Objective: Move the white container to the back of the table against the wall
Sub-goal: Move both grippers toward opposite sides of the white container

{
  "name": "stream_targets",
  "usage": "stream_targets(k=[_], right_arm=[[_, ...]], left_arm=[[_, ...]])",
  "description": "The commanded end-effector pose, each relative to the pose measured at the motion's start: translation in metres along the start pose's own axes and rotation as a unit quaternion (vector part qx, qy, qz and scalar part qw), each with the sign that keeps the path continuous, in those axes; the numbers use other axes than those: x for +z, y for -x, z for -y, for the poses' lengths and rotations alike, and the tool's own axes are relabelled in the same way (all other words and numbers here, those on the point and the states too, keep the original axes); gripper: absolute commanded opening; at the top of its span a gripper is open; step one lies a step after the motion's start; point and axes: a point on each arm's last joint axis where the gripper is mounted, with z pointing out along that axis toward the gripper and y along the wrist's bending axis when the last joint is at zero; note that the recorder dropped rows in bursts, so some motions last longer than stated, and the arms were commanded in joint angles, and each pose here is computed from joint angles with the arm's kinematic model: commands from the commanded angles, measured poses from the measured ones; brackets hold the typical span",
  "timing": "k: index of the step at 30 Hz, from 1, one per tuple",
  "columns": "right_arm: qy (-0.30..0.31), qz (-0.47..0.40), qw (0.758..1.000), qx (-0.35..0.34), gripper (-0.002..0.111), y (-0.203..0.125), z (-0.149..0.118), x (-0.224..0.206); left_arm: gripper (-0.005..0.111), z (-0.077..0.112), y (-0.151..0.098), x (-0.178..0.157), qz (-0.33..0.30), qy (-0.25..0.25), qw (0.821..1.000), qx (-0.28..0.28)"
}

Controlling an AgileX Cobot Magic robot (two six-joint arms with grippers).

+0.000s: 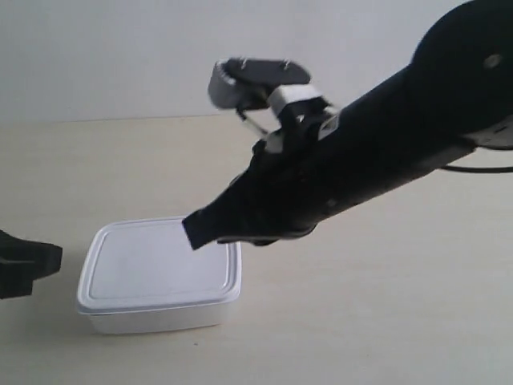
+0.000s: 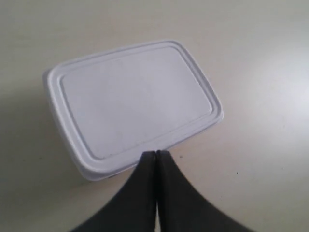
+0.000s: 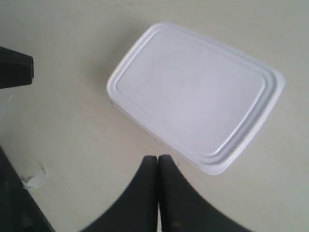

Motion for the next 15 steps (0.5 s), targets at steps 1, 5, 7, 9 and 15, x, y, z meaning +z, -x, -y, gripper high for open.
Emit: stream_targets(k=[1, 5, 7, 9, 15], right_arm=[[-0.007, -0.032, 0.999, -0.011, 0.0, -0.009, -0.003, 0.039], [-0.008, -0.068, 0.997, -0.019, 0.0, -0.023, -0.008, 0.068], [-0.01, -0.083, 0.996, -0.019, 0.0, -0.028, -0.007, 0.079], [-0.013, -0.095, 0.995, -0.017, 0.0, -0.032, -0.005, 0.087], [-0.023, -0.111, 0.994, -0.01, 0.0, -0.044, 0.002, 0.095]], left_arm=[[0.0, -0.002, -0.012, 0.013, -0.004, 0.005, 1.0, -0.01], [0.0, -0.002, -0.024, 0.024, -0.025, 0.009, 1.0, -0.006], [0.0, -0.004, -0.03, 0.03, -0.039, 0.012, 0.999, -0.008], [0.0, -0.004, -0.036, 0.036, -0.05, 0.016, 0.999, -0.01], [0.0, -0.008, -0.051, 0.052, -0.076, 0.034, 0.996, -0.017]])
